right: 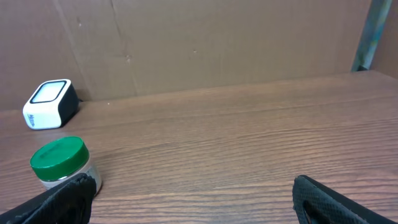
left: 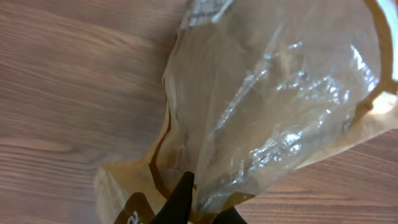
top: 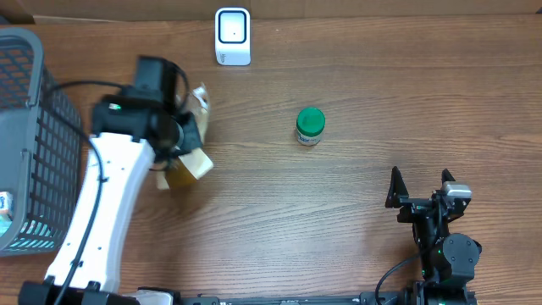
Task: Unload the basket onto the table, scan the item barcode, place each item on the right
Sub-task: 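Lift the bagged item out and place it on the table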
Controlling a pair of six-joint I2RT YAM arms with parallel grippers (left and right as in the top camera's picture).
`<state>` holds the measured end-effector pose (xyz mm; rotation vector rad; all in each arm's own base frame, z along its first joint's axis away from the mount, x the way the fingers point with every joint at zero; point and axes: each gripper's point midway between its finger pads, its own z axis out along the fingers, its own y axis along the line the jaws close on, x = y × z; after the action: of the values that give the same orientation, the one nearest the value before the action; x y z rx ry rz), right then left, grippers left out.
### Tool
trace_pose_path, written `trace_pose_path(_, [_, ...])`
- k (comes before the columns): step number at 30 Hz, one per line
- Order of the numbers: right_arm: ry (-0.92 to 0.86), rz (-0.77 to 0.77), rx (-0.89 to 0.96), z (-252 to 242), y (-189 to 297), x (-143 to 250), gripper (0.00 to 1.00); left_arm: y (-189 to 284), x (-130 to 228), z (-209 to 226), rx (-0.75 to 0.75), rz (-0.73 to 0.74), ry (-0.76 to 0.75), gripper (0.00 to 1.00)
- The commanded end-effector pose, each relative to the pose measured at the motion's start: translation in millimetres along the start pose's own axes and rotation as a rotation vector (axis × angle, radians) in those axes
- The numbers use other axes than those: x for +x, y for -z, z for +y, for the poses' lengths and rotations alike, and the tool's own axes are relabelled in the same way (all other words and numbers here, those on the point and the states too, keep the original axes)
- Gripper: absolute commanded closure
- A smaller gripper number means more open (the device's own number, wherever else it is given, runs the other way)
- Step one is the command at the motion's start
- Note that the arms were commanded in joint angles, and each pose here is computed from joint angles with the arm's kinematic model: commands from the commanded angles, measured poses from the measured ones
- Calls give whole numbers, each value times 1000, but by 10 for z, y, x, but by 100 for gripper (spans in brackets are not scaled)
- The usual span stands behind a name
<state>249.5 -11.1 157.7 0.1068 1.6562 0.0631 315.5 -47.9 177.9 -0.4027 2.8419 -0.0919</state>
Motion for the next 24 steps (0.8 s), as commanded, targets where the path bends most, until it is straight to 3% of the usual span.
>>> trace_pose_path(1, [0,1,7,-17,-3,27,0,-243,186,12,-27,36,76,96])
trace_pose_path(12, [0,1,7,-17,-3,27,0,-659,413,53,-35,71,87,96])
trace_pose_path(24, [0,1,7,-17,-3,27,0,-912,371,-167,35,10,65,96])
